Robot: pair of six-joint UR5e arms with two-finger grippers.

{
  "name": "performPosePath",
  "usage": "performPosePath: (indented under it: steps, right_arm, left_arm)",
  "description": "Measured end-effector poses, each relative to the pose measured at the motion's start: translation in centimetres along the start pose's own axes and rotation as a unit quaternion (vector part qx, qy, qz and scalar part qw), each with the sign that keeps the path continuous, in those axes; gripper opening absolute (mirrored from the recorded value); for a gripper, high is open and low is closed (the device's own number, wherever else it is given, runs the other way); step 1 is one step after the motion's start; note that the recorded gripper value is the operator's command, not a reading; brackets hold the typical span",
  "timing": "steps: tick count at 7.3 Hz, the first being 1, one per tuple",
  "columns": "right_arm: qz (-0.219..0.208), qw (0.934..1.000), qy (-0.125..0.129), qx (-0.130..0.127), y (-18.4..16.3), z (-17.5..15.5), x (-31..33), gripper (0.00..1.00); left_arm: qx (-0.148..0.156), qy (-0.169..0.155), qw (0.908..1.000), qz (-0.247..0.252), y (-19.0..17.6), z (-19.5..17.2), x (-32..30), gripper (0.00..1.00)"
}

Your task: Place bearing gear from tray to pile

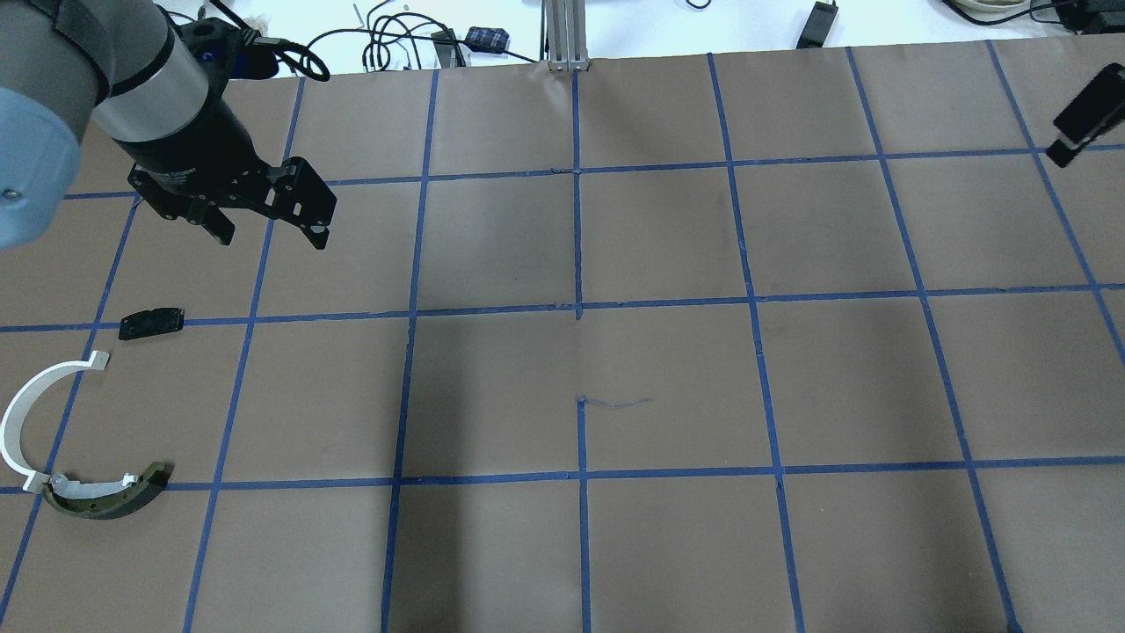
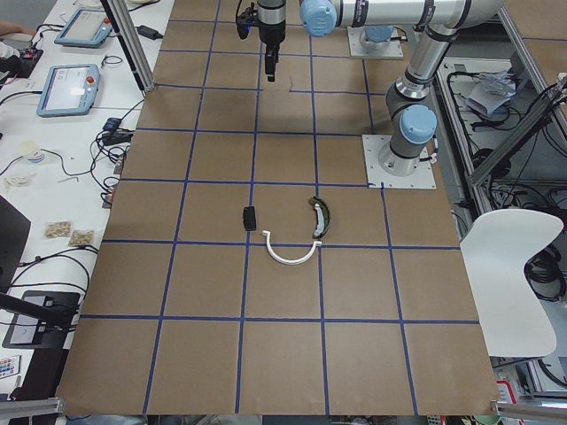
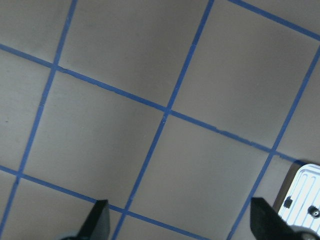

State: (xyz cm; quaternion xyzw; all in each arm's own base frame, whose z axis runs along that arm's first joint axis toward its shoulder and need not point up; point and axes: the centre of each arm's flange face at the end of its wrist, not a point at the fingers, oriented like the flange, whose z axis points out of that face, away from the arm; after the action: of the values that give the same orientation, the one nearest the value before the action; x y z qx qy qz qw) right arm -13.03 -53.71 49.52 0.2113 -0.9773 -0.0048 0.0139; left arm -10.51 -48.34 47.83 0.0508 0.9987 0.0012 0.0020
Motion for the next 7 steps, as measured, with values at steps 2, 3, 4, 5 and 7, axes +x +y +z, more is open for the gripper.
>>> performPosePath:
  steps: [2,3,4,5,7]
  right_arm:
    - [-0.083,0.9964,0.014,0.006,2.9,4.5,9.4,1.00]
    - [-0.122,0.9925,0.008,0.004,4.9,7.2,13.4,1.00]
    - [-0.154,0.9880,-0.002,0.001,7.0,9.9,16.6,1.00]
    - [-0.171,0.9852,-0.010,-0.001,9.4,12.7,19.8,1.00]
    - [-0.159,0.9872,-0.016,-0.002,14.5,19.4,26.0,1.00]
  left_arm:
    - [0.001,0.000,1.0000,0.000,0.0,0.0,0.0,1.00]
    - [0.001,0.000,1.0000,0.000,0.0,0.0,0.0,1.00]
    - [0.001,0.000,1.0000,0.000,0.0,0.0,0.0,1.00]
    - [0.002,0.000,1.0000,0.000,0.0,-0.1,0.1,1.00]
    - [0.005,0.002,1.0000,0.000,0.1,-0.3,0.1,1.00]
